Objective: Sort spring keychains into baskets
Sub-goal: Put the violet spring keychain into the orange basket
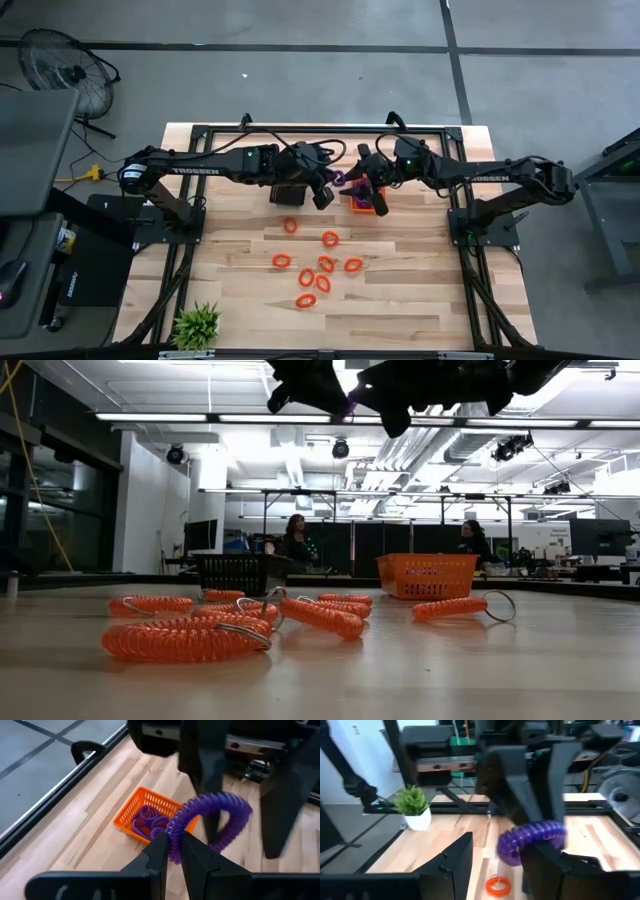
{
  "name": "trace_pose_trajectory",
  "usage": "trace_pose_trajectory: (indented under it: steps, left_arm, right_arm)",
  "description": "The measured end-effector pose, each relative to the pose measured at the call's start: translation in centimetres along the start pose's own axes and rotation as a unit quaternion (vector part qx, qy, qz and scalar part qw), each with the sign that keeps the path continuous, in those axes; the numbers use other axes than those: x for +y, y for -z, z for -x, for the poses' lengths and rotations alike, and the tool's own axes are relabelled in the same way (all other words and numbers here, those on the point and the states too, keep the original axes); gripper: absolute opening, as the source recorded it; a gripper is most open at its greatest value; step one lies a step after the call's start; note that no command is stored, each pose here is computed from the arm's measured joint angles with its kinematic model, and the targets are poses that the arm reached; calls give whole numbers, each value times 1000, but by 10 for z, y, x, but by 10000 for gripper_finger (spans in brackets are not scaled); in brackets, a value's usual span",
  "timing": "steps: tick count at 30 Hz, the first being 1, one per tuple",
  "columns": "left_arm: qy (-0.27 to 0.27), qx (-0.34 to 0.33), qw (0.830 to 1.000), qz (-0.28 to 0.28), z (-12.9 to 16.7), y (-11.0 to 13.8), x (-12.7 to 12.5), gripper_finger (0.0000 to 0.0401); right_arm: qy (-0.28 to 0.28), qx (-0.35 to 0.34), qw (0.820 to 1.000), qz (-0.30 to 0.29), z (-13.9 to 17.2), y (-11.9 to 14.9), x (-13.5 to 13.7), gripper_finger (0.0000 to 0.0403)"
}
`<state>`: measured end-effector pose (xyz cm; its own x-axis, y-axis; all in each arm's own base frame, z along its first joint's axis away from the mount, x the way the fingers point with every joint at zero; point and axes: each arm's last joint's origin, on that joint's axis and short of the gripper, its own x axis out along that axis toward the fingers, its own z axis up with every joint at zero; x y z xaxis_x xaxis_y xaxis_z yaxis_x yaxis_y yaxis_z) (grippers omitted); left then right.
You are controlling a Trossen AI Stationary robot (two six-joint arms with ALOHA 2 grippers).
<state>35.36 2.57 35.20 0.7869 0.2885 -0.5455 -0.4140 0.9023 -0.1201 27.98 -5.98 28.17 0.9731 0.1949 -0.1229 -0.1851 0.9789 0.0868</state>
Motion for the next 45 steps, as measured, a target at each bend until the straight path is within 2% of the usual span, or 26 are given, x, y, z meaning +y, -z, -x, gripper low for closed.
trace_pose_trajectory:
  steps: [6, 14, 26, 31, 34, 45]
  left_arm:
    - [3, 1, 1000, 0, 0, 0, 0, 39]
    - [3, 1, 1000, 0, 0, 0, 0, 39]
    - [3, 1, 1000, 0, 0, 0, 0, 39]
    - [3, 1, 1000, 0, 0, 0, 0, 39]
    - [3, 1, 1000, 0, 0, 0, 0, 39]
    - [5, 2, 1000, 0, 0, 0, 0, 39]
  right_arm:
    - [6, -22, 1000, 11, 0, -4, 0, 153]
    - [1, -28, 1000, -8, 0, -6, 0, 145]
    - [1, -27, 1000, -10, 0, -6, 0, 38]
    - [1, -27, 1000, -10, 0, -6, 0, 16]
    - [1, -27, 1000, -13, 0, -5, 0, 24]
    - [-10, -25, 999, -24, -2, -4, 0, 110]
